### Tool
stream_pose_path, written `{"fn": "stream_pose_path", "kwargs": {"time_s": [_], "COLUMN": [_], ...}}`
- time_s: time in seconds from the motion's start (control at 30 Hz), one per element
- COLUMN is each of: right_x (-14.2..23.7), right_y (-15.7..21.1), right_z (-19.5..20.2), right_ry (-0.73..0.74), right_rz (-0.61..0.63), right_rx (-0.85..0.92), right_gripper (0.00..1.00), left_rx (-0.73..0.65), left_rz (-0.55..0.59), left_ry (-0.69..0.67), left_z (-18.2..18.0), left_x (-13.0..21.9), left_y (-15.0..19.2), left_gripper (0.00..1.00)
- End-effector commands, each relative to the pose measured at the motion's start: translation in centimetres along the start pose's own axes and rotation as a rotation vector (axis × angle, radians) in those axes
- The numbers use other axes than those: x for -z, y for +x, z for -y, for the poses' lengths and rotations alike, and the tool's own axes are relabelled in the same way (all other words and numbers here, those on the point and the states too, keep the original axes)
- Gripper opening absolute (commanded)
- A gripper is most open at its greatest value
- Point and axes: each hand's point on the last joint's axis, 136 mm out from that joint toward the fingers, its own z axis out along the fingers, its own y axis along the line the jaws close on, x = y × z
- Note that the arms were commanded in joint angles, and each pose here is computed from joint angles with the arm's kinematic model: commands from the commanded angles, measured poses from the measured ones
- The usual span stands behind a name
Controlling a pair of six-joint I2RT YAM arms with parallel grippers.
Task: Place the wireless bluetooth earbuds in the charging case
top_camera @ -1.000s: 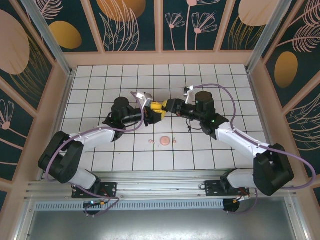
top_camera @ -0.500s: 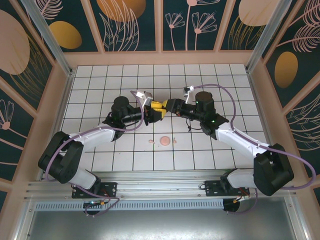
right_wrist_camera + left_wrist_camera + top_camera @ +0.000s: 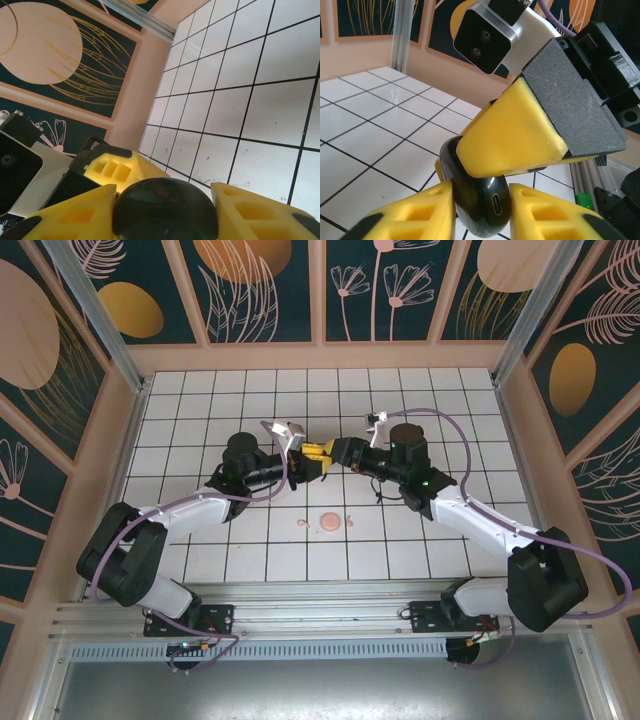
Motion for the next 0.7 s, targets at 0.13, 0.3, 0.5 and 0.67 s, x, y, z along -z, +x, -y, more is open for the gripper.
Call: {"fn": "stream_pose_path", "kwargs": {"time_s": [0.13, 0.3, 0.5, 0.67], "right_x": [0.4, 0.8, 4.1, 7.2], "right_y": [-0.3, -0.9, -3.2, -4.3], "right_z": [-1.4, -1.5, -2.1, -2.6], "right_ry": [-0.040, -0.014, 0.002, -0.057], "right_rz": [0.026, 0.053, 0.141, 0.150], "right_rx": [0.038, 0.092, 0.319, 0.567], "right_gripper": [0.46, 0.59, 0.71, 0.70], "left_rx": [-0.041, -0.048, -0.097, -0.130], "left_rz": [0.007, -0.007, 0.018, 0.045], "left_ry": [0.080, 0.107, 0.166, 0.263], "left_z": [1.5, 2.0, 3.1, 4.9], "left_x": [-0.6, -0.7, -0.4, 0.0], "left_y": [-1.3, -1.4, -1.9, -2.4], "left_gripper": [0.15, 0.10, 0.09, 0.09]}}
